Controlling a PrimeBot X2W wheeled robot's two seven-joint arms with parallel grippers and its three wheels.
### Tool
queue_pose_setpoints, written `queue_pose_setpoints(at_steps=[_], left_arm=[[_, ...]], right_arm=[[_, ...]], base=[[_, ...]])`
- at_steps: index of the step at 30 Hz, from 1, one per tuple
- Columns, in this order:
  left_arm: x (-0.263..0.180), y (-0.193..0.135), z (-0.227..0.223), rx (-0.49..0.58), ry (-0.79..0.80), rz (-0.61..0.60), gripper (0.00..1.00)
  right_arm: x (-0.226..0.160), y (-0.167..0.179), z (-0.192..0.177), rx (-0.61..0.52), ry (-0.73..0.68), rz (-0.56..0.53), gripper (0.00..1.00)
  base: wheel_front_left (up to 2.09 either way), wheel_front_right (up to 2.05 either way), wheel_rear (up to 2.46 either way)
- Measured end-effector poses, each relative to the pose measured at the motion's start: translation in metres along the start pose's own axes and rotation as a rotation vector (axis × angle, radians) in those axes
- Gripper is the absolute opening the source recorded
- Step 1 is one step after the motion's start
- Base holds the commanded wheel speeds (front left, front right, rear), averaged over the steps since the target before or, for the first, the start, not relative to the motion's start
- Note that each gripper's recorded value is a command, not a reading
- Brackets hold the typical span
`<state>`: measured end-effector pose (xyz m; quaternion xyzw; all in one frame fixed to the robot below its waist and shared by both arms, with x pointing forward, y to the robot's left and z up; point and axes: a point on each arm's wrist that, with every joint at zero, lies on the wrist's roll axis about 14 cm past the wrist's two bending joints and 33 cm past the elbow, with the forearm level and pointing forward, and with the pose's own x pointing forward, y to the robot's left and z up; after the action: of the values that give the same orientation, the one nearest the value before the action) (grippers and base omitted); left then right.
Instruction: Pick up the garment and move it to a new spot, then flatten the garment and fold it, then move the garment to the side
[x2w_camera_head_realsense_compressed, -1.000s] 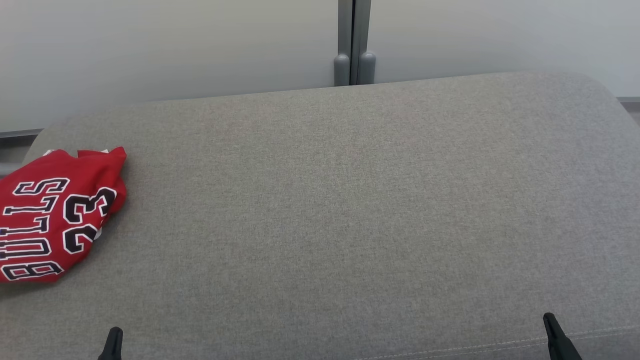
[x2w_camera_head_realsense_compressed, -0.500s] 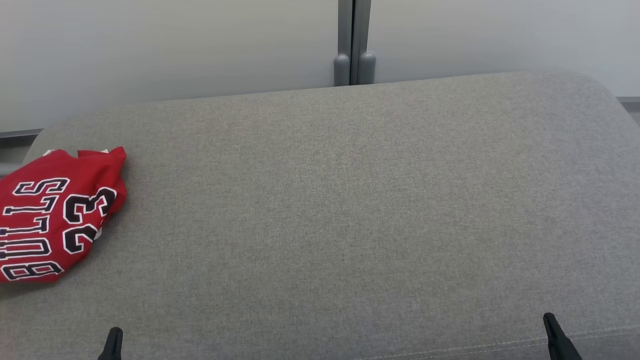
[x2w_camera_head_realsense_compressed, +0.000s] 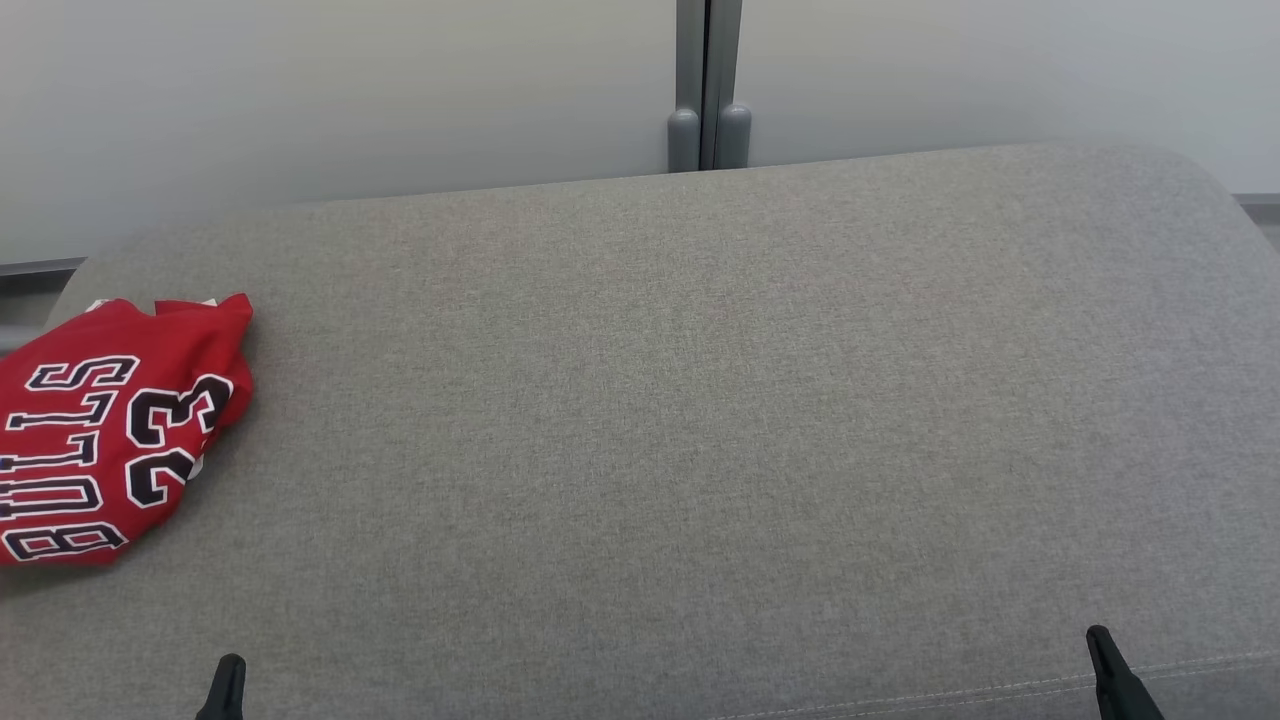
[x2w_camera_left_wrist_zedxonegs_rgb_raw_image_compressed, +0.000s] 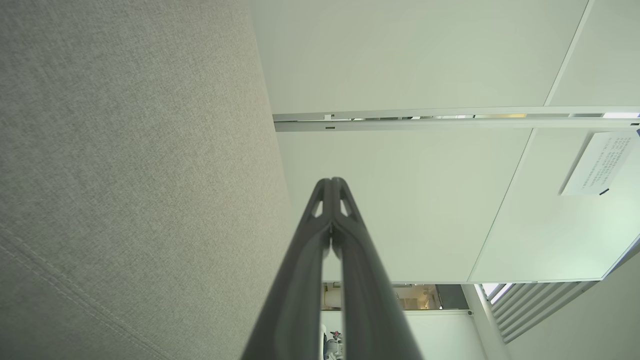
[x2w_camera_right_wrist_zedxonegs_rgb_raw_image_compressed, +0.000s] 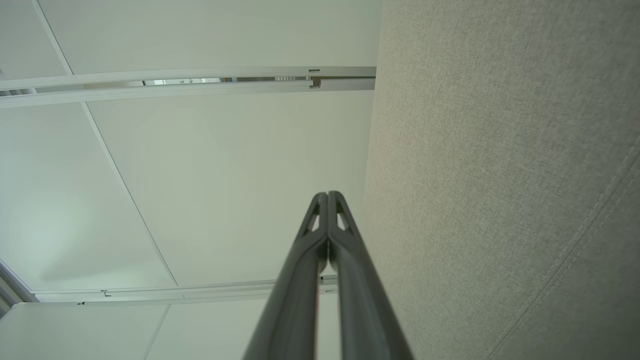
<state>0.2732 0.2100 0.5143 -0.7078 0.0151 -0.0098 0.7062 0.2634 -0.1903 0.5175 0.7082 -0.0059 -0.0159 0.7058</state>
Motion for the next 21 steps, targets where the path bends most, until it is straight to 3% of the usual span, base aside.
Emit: queue_pose_setpoints(at_steps=[21], left_arm=[[0.0000, 0.0000, 0.0000, 0.000, 0.000, 0.000, 0.00]], right_arm=[[0.0000, 0.0000, 0.0000, 0.000, 0.000, 0.000, 0.00]], base=[[0.00, 0.00, 0.00]])
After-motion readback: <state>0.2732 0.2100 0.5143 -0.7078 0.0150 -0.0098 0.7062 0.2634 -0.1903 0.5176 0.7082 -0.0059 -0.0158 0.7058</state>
